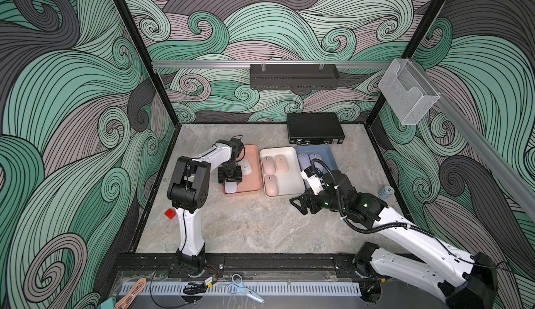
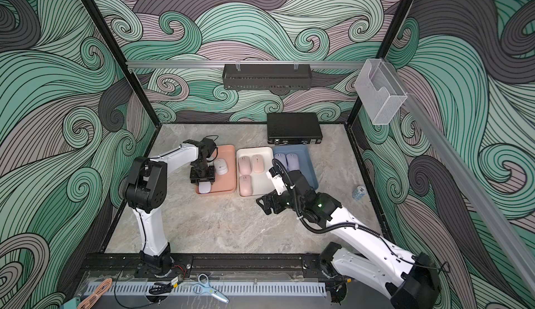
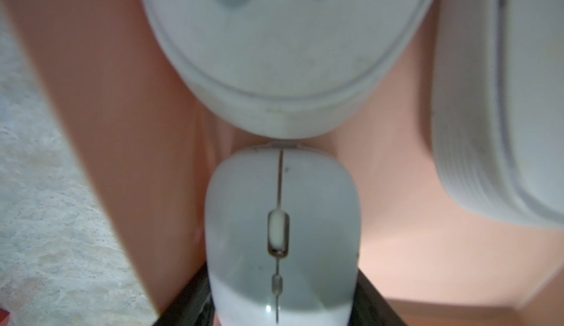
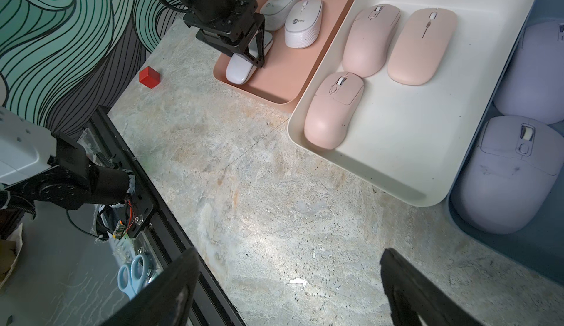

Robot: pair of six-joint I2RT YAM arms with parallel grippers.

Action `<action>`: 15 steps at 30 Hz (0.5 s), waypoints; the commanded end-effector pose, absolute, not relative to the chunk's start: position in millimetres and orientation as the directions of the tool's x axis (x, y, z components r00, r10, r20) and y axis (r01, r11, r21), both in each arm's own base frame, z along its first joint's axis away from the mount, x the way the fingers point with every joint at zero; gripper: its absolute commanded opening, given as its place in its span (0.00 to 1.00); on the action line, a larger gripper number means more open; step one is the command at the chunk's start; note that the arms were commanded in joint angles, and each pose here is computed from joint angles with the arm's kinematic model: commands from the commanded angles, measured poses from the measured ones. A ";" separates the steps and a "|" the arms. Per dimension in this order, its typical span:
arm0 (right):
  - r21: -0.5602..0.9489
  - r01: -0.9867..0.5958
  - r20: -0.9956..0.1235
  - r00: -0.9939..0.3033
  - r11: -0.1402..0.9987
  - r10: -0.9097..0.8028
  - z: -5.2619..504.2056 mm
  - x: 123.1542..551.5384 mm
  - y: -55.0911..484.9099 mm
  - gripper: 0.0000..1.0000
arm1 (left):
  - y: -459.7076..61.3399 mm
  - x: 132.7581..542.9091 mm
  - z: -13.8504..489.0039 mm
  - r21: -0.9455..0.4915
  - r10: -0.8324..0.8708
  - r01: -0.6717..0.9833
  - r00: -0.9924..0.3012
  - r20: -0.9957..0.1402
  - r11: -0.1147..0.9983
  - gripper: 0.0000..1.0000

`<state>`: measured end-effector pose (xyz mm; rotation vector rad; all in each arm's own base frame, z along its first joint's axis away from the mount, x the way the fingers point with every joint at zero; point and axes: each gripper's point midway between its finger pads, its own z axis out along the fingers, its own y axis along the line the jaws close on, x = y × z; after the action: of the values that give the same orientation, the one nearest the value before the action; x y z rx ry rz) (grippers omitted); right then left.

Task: Place the mice by color into the storage box
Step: Place the mouse in the storage box.

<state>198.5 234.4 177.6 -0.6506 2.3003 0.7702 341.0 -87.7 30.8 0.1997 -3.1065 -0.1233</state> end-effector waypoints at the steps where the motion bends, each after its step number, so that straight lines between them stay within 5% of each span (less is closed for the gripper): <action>1: 0.354 -0.600 -0.679 -0.693 0.718 -0.244 175.9 198.0 231.0 0.92 | -97.4 347.9 63.7 0.011 -0.115 -0.116 -0.993 -0.015 0.993 0.65; 10: 0.337 -0.582 -0.675 -0.697 0.740 -0.241 178.4 201.9 227.7 0.93 | -105.1 347.2 119.3 -0.065 -0.117 -0.109 -0.984 -0.134 0.992 0.74; 14: 0.342 -0.575 -0.691 -0.690 0.743 -0.215 194.5 202.4 225.6 0.96 | -104.6 342.6 163.0 -0.114 -0.108 -0.080 -0.957 -0.270 0.990 0.87; 15: 0.350 -0.569 -0.704 -0.684 0.744 -0.192 204.0 202.8 224.4 0.98 | -104.5 340.3 176.3 -0.124 -0.101 -0.063 -0.941 -0.324 0.990 0.98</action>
<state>198.4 227.8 176.2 -0.6235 2.3323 0.7337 350.2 -102.4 142.4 0.1959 -3.3753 0.1329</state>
